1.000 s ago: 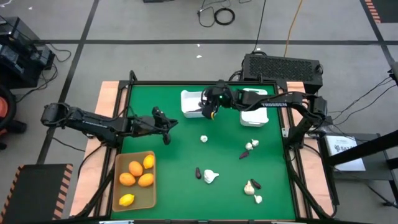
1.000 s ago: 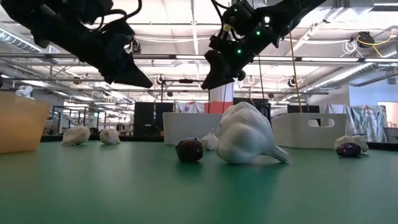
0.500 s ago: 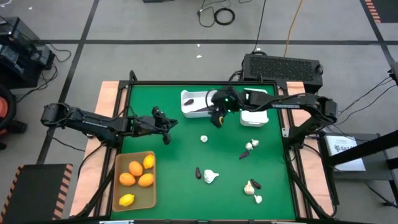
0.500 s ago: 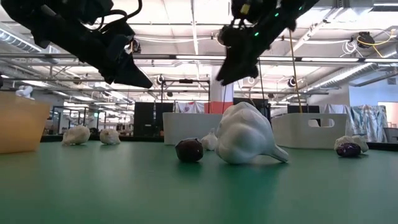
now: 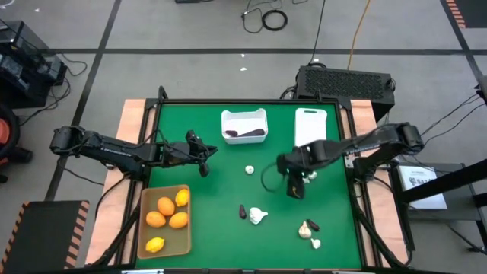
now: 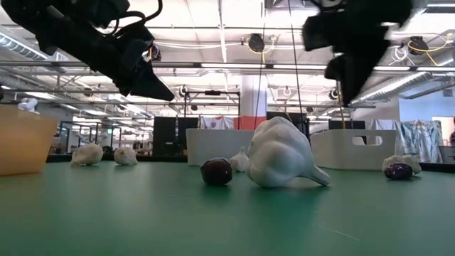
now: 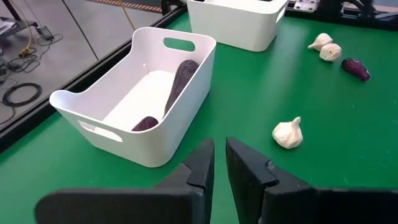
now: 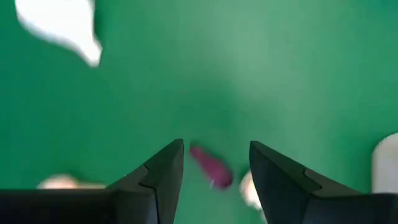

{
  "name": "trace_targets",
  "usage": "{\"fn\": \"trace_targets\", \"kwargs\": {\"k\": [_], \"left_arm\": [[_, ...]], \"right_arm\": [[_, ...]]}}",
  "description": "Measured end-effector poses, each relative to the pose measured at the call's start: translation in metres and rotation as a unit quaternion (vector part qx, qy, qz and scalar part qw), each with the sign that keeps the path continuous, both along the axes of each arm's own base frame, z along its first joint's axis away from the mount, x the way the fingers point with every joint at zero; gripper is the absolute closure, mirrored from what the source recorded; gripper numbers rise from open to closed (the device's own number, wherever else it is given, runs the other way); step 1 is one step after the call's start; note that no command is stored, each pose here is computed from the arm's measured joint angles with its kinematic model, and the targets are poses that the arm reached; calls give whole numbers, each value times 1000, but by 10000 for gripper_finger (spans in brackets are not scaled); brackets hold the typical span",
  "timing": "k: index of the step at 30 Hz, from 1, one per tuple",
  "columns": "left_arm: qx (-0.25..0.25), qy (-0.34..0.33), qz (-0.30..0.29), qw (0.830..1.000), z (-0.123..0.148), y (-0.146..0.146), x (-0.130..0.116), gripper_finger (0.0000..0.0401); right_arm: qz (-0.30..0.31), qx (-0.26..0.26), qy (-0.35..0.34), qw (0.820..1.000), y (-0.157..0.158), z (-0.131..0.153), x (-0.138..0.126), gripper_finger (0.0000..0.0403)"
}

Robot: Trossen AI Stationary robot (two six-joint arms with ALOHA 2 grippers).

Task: Sort produce into baskets
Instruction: Put the violet eggplant into the left white bin

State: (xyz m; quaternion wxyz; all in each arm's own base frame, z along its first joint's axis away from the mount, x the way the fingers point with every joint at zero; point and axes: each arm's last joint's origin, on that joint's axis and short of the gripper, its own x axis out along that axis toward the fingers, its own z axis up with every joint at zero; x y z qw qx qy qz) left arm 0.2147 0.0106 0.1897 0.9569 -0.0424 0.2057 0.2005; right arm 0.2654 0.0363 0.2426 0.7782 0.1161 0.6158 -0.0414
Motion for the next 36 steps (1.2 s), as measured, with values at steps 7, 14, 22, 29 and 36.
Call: {"fn": "trace_targets", "kwargs": {"k": [7, 14, 22, 29, 36], "left_arm": [[0, 0, 0, 1000, 0, 0, 0, 354], [0, 0, 0, 1000, 0, 0, 0, 354], [0, 0, 0, 1000, 0, 0, 0, 354], [0, 0, 0, 1000, 0, 0, 0, 354], [0, 0, 0, 1000, 0, 0, 0, 354]], "right_arm": [[138, -7, 34, 990, 30, -24, -17, 229], [166, -11, 25, 986, 34, -44, -23, 229], [184, -12, -7, 983, 36, -54, -21, 229], [210, -22, 5, 977, 34, -59, -25, 229], [216, -48, 19, 975, 31, -68, -30, 229]]}}
